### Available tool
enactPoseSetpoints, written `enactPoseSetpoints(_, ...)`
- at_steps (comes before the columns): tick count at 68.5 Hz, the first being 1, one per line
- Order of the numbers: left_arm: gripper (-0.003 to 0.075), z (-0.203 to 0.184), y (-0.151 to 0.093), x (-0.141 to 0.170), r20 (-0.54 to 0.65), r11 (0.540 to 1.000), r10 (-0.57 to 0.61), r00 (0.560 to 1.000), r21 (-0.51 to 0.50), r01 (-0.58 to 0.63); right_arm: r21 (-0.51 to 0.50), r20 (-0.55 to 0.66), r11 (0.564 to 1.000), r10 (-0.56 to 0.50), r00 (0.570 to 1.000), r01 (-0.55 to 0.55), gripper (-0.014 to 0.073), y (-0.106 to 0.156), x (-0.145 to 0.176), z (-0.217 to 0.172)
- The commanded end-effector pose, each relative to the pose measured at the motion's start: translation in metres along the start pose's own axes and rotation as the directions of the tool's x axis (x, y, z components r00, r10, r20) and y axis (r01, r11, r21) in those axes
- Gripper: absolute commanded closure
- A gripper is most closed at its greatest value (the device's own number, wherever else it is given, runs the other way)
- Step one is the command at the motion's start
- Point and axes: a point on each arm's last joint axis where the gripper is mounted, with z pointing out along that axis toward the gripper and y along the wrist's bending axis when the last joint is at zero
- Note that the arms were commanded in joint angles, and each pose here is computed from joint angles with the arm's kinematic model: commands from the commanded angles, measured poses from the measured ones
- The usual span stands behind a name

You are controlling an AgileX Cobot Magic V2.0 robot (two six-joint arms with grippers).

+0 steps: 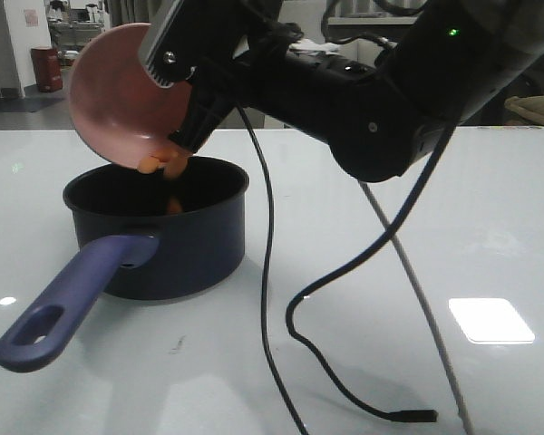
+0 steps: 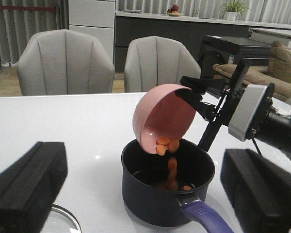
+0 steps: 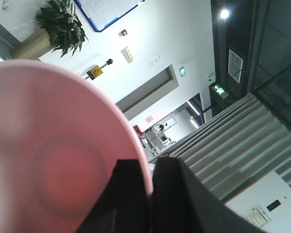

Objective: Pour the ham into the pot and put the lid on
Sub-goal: 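Tilt the bowl with the right gripper to pour ham into saucepan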

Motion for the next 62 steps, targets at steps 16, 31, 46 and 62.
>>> enactPoseSetpoints(16,0.0041,-0.001,-0.002,-0.015,0.092,1.000,-0.008,0.996,0.015,0.006,0.183,0.163,0.972,0.114,0.980,-0.144,0.0458,-0.039,-0.027,0.004)
enactPoseSetpoints(31,0.0041,-0.001,-0.002,-0.015,0.092,1.000,-0.008,0.996,0.015,0.006,0.120,0.201,0.805,0.554,0.808,-0.582,0.0458,-0.043,-0.025,0.004)
enactPoseSetpoints(46,0.0041,-0.001,-0.002,-0.015,0.092,1.000,-0.008,0.996,0.015,0.006,0.071,0.037,0.649,0.757,0.652,-0.757,0.0458,-0.044,-0.025,0.007)
enactPoseSetpoints(62,0.0041,-0.001,-0.002,-0.015,0.092,1.000,-0.008,0.996,0.015,0.006,0.130,-0.302,0.623,0.766,0.568,-0.771,0.0458,-0.070,-0.037,-0.002)
